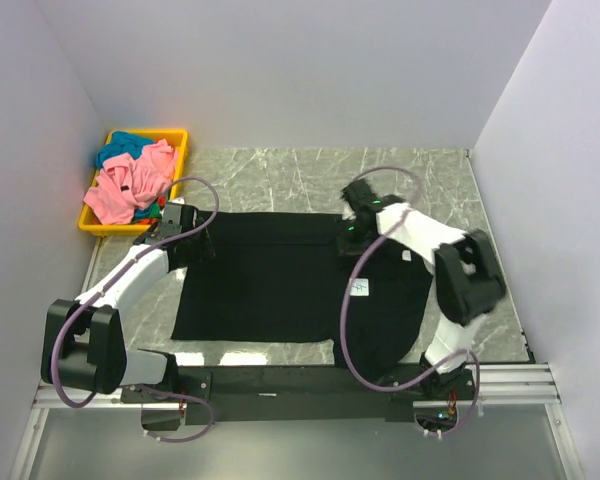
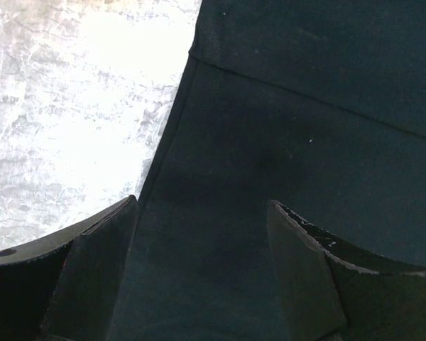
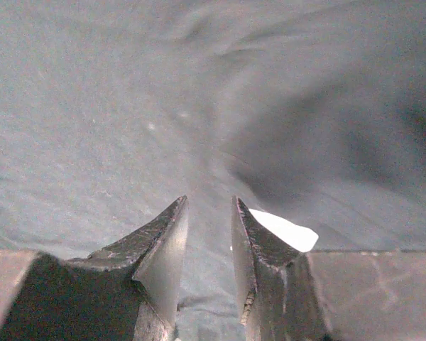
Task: Fold and stack the t-shirts
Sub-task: Fold the tshirt
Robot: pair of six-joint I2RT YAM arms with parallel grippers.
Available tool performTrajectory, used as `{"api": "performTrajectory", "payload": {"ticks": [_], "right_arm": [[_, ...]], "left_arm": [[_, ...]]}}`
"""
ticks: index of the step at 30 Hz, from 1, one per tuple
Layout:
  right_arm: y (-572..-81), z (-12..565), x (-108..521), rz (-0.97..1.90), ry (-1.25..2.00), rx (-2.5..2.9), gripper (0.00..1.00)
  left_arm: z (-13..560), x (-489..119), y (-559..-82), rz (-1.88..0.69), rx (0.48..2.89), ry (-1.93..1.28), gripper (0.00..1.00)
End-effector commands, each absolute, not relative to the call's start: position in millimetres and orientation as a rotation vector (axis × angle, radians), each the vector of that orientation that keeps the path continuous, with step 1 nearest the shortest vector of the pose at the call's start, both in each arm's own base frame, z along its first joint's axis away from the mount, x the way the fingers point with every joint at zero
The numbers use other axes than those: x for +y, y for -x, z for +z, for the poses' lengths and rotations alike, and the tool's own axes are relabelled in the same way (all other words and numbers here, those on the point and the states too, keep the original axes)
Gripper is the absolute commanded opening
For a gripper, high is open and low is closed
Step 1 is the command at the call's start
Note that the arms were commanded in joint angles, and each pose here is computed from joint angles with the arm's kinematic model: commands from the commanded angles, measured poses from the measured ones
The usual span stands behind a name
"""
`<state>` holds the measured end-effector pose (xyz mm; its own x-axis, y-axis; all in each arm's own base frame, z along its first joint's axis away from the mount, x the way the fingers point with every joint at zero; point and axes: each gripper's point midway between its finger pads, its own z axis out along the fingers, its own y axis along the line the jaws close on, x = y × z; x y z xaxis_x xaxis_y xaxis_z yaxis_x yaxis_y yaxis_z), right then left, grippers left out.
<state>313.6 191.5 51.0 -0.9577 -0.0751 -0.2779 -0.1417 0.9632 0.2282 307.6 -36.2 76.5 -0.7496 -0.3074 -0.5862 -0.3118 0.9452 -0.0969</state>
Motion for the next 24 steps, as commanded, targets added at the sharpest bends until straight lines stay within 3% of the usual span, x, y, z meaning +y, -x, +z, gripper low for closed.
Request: {"api": "performTrajectory", "payload": {"ticks": [1, 9, 24], "right_arm": [[-333.0, 86.7, 155.5, 0.379, -0.112, 2.672, 0.38], [-308.7, 76.6, 50.8, 0.231, -0.652, 2.530, 0.38], [-297.1, 30.7, 40.5, 0.388, -0.879, 2.523, 0.36]], "left_arm": [[90.0, -41.9, -318.4, -0.026, 2.433, 0.406, 0.79], [93.7, -43.3, -318.4, -0.042, 2.421, 0.403, 0.79], [95.5, -43.5, -318.0, -0.047, 2.414, 0.402, 0.80]]}}
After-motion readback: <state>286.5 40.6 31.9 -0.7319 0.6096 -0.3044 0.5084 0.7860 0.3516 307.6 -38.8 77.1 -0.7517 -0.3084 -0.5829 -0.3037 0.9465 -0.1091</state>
